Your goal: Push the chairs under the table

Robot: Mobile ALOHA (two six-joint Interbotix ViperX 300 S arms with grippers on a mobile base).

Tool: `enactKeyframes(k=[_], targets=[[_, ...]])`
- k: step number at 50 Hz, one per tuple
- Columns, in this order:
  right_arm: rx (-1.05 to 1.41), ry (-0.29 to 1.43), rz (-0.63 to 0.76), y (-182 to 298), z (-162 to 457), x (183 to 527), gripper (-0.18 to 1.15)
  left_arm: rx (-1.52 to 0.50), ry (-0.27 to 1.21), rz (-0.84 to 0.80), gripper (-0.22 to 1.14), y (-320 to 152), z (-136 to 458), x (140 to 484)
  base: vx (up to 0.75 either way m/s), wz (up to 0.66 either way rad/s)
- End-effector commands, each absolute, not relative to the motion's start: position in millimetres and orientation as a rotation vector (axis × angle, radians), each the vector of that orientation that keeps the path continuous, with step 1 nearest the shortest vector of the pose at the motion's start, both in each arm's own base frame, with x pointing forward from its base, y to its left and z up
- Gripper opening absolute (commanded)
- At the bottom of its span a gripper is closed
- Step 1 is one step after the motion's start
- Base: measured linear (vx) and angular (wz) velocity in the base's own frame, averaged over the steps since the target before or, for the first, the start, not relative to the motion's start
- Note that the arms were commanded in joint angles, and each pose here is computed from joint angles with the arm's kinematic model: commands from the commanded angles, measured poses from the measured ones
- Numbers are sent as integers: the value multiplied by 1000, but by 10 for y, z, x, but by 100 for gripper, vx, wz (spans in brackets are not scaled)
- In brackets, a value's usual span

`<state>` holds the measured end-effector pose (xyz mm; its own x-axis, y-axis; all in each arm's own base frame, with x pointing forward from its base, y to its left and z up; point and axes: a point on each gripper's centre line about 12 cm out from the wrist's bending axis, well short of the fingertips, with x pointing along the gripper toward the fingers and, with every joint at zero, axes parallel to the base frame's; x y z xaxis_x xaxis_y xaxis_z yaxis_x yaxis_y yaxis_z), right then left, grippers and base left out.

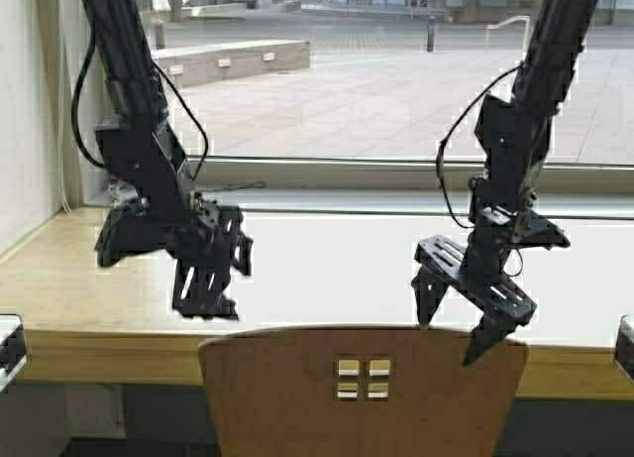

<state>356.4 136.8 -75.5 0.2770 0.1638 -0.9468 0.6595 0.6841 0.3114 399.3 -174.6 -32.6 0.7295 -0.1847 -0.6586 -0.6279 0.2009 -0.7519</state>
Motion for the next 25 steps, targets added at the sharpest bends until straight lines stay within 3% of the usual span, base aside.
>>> enactKeyframes(k=[1, 16, 25], targets=[[823, 1182, -330, 1373, -277, 3649, 99, -1415, 640, 226, 95, -1756, 389, 4104, -4, 3], [850, 1069, -253, 1300, 431, 3498, 99, -1337, 624, 74, 94, -1605, 1017, 3727, -3, 1], [751, 909, -114, 1230, 1040, 3446, 99, -1164, 614, -82, 94, -1372, 1368, 3436, -3, 2]])
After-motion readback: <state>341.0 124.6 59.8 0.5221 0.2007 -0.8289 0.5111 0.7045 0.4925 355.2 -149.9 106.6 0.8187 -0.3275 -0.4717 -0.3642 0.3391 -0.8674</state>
